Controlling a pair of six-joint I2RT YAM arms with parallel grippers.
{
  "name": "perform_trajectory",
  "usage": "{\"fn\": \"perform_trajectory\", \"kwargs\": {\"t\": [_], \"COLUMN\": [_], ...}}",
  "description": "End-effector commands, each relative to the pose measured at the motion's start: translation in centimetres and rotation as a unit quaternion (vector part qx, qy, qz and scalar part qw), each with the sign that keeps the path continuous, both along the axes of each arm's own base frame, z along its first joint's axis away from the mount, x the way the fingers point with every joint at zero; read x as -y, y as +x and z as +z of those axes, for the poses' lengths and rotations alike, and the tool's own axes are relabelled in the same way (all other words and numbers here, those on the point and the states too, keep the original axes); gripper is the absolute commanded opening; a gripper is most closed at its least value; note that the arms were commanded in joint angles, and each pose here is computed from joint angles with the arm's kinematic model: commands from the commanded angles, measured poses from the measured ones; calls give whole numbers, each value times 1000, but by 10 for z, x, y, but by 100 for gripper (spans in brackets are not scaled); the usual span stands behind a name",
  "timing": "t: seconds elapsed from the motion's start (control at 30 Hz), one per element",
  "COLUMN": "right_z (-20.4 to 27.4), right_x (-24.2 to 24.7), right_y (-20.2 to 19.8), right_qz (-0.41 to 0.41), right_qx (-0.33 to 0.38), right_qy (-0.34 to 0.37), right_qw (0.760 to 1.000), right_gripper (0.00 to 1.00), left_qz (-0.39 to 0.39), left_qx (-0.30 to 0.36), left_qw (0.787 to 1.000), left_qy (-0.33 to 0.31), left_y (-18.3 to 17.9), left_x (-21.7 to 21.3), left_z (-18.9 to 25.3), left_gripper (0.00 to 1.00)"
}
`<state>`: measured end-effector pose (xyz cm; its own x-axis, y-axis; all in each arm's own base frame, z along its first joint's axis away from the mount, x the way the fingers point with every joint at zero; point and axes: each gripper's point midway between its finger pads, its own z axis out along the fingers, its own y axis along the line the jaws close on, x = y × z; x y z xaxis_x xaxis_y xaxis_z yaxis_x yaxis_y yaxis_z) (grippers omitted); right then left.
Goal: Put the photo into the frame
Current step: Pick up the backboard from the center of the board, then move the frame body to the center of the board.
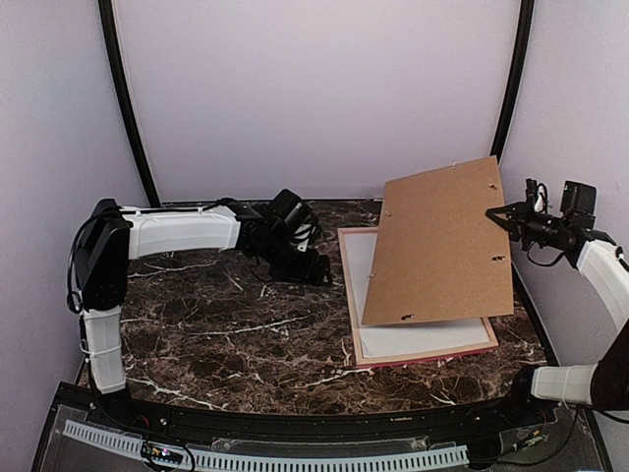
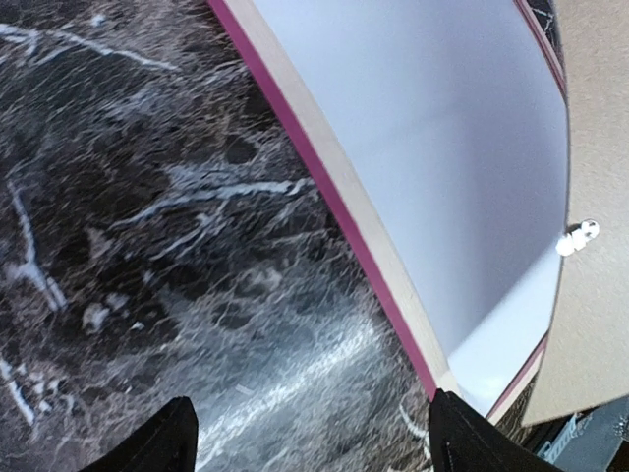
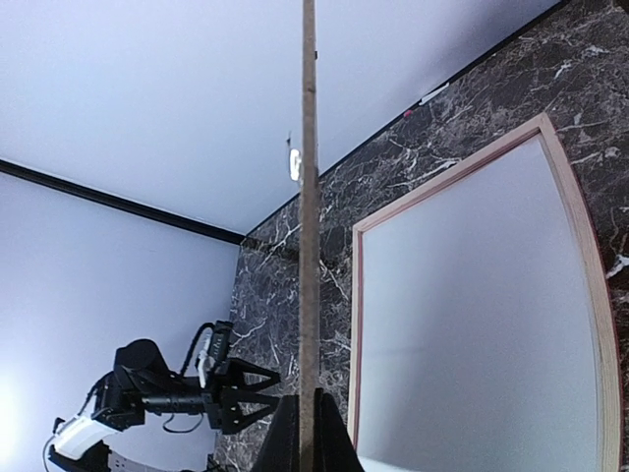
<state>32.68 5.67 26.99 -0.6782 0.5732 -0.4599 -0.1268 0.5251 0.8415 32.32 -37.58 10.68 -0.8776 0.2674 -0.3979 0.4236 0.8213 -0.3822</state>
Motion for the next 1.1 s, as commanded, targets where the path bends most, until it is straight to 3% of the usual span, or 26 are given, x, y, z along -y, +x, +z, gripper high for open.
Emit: {"fn": "perform_trajectory", "kwargs": {"t": [0.0, 0.37, 1.07], "right_z": [46, 55, 51], "right_x": [3, 25, 23], "right_y": [-8, 6, 5], "right_qz": [22, 2, 8], "right_qx": [68, 85, 91], "right_qy": [27, 39, 50], "right_qw": [997, 996, 995], "right_gripper": [0, 0, 0], "left_qz": [17, 22, 49], "left_qx": [23, 22, 24], "left_qw": [1000, 999, 991], "left_qy": [9, 31, 121], "left_y": [8, 17, 20], "left_x": [34, 89, 65], "left_z": [-4, -44, -88], "left_gripper": [82, 75, 42]}}
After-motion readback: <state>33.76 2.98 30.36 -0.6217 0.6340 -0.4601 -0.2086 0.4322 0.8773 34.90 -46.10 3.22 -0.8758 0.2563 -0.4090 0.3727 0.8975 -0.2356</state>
